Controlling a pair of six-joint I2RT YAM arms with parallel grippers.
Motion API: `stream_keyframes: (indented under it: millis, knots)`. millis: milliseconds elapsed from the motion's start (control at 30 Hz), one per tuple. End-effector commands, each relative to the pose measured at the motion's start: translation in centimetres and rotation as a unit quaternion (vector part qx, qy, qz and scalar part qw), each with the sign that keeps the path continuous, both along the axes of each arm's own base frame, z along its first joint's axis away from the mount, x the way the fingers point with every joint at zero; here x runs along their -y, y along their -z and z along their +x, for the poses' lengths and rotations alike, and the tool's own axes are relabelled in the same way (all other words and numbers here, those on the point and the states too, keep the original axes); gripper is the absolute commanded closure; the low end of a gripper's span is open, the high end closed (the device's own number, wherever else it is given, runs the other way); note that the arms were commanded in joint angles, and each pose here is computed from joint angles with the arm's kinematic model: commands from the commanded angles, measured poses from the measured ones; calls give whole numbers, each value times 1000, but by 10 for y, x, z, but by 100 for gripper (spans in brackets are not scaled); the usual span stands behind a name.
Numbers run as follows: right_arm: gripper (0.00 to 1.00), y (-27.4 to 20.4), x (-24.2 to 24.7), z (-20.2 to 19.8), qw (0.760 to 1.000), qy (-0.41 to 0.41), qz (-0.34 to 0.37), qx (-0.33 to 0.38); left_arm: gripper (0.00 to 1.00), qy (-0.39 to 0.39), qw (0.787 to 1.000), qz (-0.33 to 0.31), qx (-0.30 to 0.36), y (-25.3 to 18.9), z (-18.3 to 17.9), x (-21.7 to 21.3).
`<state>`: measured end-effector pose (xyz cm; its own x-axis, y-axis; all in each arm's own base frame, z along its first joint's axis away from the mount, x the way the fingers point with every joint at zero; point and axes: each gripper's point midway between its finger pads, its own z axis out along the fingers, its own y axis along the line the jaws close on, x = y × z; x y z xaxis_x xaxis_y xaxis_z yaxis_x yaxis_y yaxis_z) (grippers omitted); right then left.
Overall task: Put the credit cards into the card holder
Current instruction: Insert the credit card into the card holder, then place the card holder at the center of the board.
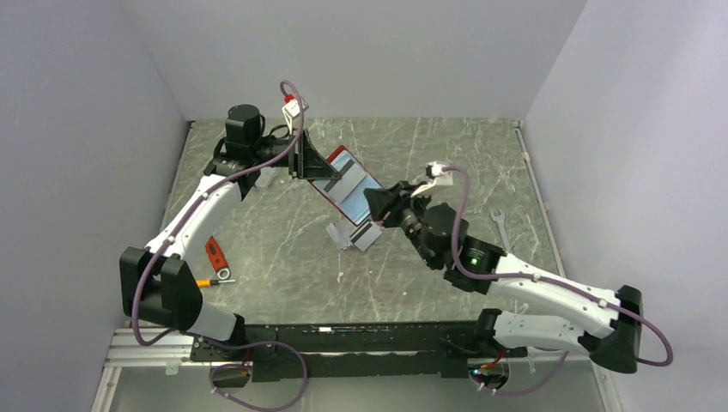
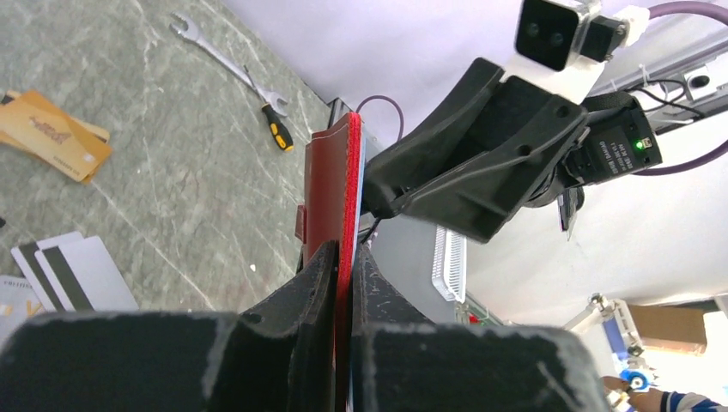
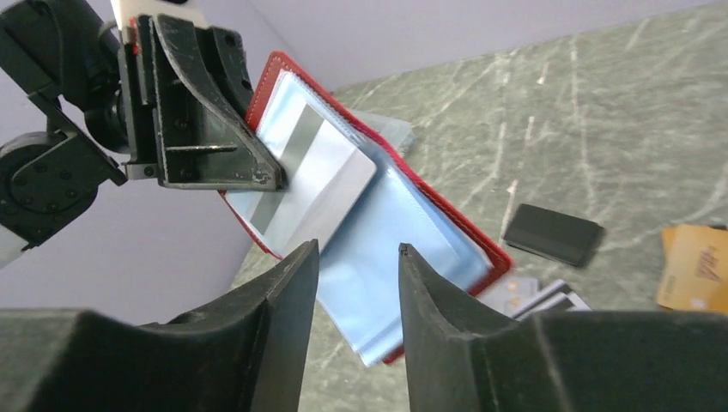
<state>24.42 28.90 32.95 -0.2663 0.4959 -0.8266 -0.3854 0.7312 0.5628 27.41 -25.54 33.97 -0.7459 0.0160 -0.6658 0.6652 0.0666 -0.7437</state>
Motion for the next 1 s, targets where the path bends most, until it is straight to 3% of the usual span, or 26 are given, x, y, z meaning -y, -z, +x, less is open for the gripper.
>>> stream_keyframes:
  millis: [0,267,467,667,800,967]
  knots:
    - [55,15,37,-6,999,41,-8,-23,100,3,1000,-3,-26,19,7,-5]
    - [36,55,54,-3,998,29,28,-56,100,21,999,-22,-38,20,3,-4]
    - [33,55,54,4,991,-35,127,-35,100,32,998,-33,-52,24,-2,-5]
    - [32,33,41,-3,968,-125,218,11,100,35,997,-37,-58,26,-1,-4]
    - [33,31,35,-9,959,-161,232,19,100,35,997,-34,-56,26,-1,-4]
    - [33,41,48,-5,962,-133,237,1,100,36,997,-38,-55,25,-1,-4]
